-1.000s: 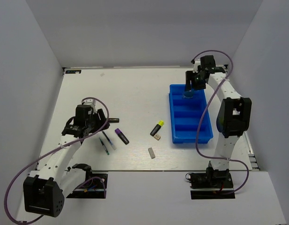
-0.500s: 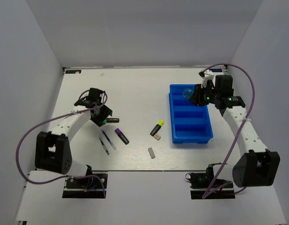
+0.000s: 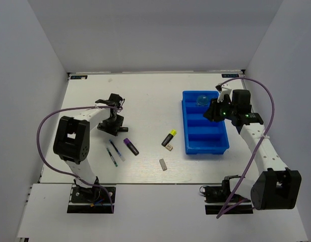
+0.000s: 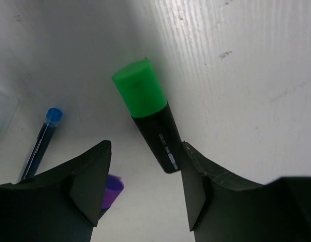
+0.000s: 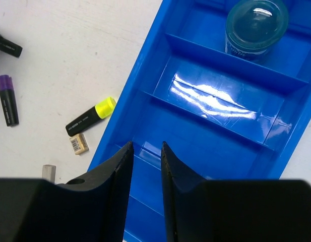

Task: Sort the stationery into containers
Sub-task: Pick up the stationery from the center of the board.

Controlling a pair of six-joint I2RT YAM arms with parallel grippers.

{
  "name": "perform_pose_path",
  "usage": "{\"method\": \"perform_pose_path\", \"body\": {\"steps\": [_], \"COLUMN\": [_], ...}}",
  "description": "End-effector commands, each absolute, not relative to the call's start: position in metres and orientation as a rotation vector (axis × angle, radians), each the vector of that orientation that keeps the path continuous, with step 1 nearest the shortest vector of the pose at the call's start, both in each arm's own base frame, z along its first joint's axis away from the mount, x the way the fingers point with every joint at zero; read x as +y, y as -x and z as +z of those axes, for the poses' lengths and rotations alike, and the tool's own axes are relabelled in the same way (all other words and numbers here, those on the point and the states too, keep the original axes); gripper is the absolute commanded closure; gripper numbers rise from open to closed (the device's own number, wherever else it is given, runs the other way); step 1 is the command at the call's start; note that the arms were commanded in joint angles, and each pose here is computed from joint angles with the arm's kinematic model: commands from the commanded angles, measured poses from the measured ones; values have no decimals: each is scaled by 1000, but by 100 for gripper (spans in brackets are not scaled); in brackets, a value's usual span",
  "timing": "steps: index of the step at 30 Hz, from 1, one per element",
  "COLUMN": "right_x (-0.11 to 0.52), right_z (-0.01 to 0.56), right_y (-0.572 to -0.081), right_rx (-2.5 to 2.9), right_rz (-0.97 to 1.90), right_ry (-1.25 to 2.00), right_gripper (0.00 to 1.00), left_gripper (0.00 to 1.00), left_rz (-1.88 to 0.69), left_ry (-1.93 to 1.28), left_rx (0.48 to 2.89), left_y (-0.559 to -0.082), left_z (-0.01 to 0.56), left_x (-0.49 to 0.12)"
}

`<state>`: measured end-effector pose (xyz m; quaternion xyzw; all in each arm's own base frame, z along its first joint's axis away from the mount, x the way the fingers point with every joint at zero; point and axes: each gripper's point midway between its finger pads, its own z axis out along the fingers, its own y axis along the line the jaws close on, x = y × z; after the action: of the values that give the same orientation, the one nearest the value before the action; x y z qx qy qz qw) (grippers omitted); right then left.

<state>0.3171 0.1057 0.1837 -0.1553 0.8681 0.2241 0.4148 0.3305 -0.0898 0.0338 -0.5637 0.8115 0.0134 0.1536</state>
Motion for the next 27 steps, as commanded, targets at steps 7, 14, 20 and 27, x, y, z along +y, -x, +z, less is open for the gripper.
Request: {"method": "perform_pose_path", "body": {"steps": [7, 14, 20, 27], "right_x": [105, 102, 95, 94], "right_z": [191, 194, 196, 185], "right_y": [-317, -315, -314, -302], "right_rx": [2141, 2130, 2136, 2156], "right_rz": [612, 644, 672, 680], "right_ry": [369, 351, 281, 346], "right_gripper": [68, 68, 68, 54], "left_gripper": [34, 59, 89, 100], "left_rz": [144, 191, 142, -90], "left_ry": [1690, 1727, 1701, 1065], "left_rx": [2231, 2251, 2291, 2453], "left_y": [-348, -337, -326, -384], "left_z": [20, 2, -1, 80], "left_x": [-76, -76, -77, -119]}}
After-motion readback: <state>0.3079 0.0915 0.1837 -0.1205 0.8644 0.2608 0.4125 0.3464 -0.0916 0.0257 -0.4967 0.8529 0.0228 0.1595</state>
